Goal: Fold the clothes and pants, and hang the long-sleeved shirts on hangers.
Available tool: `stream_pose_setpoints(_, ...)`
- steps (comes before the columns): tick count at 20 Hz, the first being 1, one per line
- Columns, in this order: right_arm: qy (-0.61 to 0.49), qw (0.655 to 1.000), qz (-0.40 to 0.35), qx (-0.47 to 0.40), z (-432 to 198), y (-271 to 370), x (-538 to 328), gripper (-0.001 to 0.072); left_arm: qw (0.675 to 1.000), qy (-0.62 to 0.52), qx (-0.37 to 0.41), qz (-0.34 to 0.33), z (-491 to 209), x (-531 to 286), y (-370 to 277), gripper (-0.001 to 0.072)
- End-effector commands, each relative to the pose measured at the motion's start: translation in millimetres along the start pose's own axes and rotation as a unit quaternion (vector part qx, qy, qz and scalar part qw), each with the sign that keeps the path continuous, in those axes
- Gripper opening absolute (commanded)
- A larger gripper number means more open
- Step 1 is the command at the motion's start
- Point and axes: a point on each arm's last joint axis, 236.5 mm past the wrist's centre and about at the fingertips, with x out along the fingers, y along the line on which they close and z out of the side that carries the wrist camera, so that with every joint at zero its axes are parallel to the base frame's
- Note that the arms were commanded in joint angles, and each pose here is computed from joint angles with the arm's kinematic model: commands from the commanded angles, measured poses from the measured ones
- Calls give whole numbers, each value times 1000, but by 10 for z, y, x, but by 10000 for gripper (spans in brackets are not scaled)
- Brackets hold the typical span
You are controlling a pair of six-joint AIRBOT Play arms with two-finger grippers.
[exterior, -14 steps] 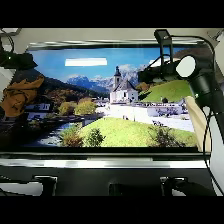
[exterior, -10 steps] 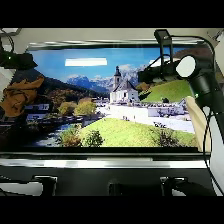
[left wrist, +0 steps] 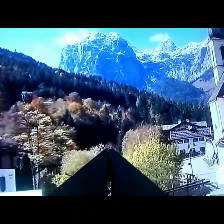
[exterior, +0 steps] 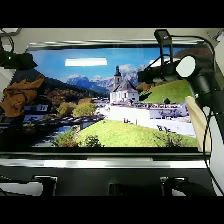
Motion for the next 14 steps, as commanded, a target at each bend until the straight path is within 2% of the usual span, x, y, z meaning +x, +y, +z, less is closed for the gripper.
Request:
stream_pose_setpoints(1, -2, 1000, 2, 1, 13, 15, -4, 31, 1000, 0, 0, 0, 0, 4, -3, 22)
stream_pose_setpoints(11, -4, 1000, 10, 5, 19, 50, -4, 32, 999, -50, -2, 4, 236, -13, 15, 23)
stream_pose_setpoints(12, -3, 1000, 11, 6, 16, 54, -4, 32, 999, -39, 0, 21, 186, -11, 97, 41)
stream_pose_setpoints(13, -1, 1000, 11, 6, 5, 58, -4, 32, 997, -21, -8, 67, 95, -20, 317, 197)
stream_pose_setpoints(14, 4, 1000, 12, 6, -17, 61, -4, 32, 991, 2, -31, 128, -37, -59, 617, 488)
